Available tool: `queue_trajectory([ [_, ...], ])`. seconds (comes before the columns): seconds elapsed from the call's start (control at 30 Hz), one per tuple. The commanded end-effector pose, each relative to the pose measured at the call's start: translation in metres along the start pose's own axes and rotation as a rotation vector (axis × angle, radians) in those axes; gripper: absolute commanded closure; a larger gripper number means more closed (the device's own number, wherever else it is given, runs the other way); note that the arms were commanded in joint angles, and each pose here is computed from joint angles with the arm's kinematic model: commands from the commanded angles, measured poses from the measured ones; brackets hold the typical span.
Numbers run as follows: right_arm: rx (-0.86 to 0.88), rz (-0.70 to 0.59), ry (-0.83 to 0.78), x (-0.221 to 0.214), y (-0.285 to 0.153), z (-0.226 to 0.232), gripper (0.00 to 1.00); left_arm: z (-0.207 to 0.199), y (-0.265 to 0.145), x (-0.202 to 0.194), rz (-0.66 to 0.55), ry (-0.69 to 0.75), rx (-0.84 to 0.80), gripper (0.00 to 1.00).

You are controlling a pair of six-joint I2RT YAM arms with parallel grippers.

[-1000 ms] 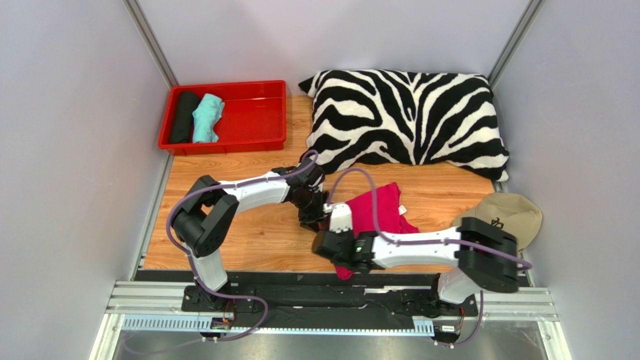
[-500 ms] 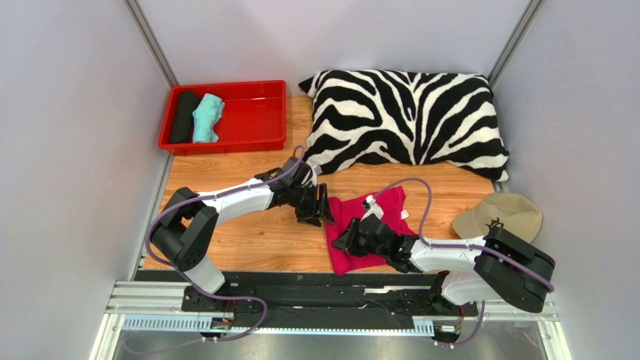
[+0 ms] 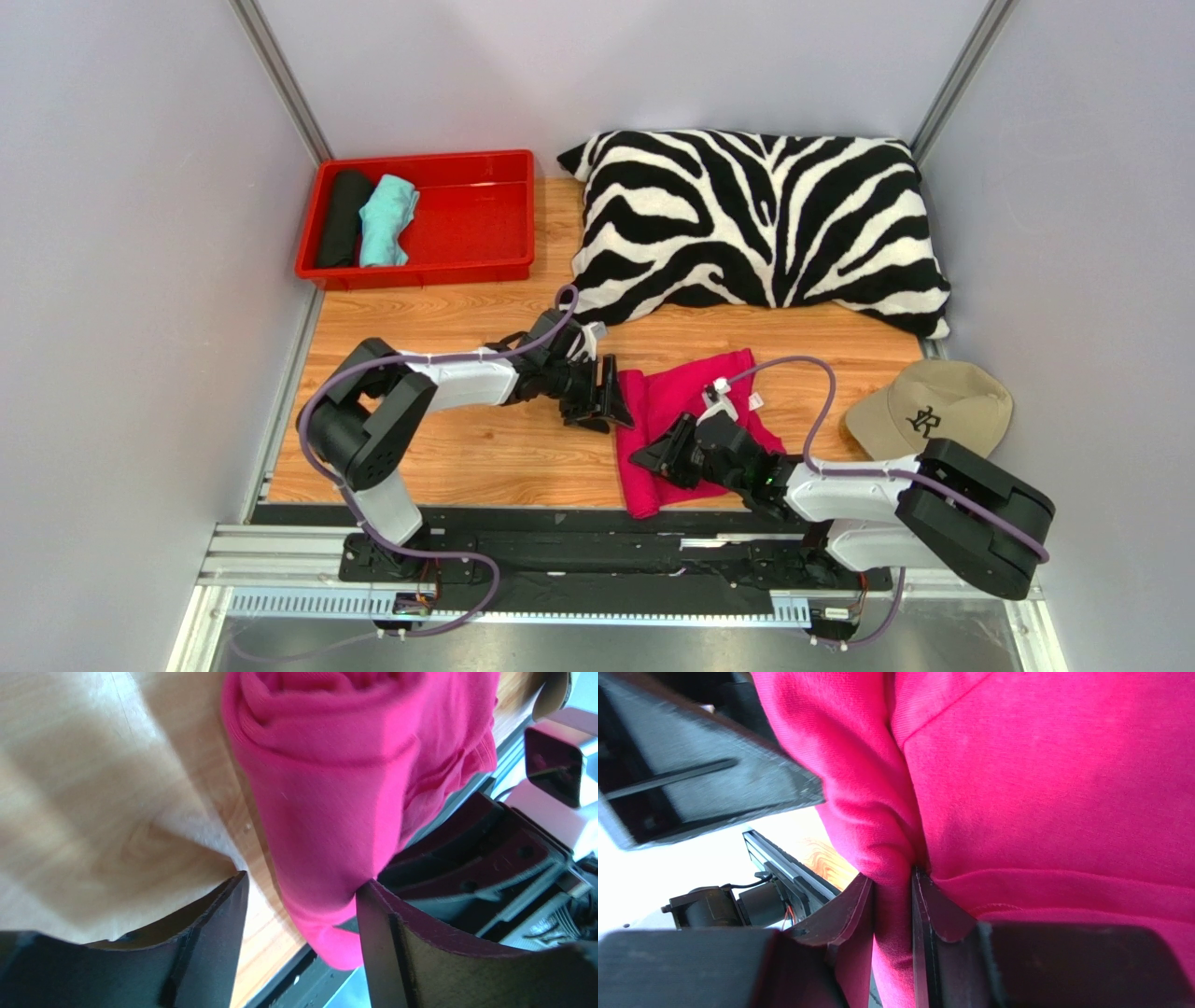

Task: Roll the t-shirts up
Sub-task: Roll the T-shirt to the center of the board.

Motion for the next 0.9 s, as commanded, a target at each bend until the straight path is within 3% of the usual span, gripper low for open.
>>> queue_trajectory([
  [0.0,-0.111,0.024,0.034,-0.003,-0.008,-0.027,0.75,0.003,0.013,0.01,-0.038,-0.003,-0.012,0.36],
  [0.2,-0.112,0.005,0.024,0.0,-0.013,-0.025,0.72,0.009,0.02,0.014,-0.054,-0.061,0.056,0.4],
  [0.33,-0.137,-0.034,-0.052,0.005,-0.019,-0.015,0.56,0.009,0.022,0.01,-0.026,-0.102,0.149,0.44],
  [0.5,-0.217,-0.123,-0.176,0.011,-0.038,0.008,0.51,0.004,0.026,0.01,0.014,-0.133,0.252,0.48],
  [0.67,-0.301,-0.235,-0.379,0.005,-0.057,0.042,0.51,0.0,0.028,0.008,0.051,-0.148,0.295,0.52],
  [0.87,-0.552,-0.33,-0.709,-0.017,-0.049,0.054,0.5,-0.001,0.031,0.005,0.099,-0.139,0.319,0.52],
])
Point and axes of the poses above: each gripper's point midway between its finger pads, its own y axis out along the fingers, its own z axis along the line the jaws close on, x = y × z, the point moved 7 cm from there along -y, back along the fingers, and after that the axes turned 11 degrees about y, right-handed, at the moved point
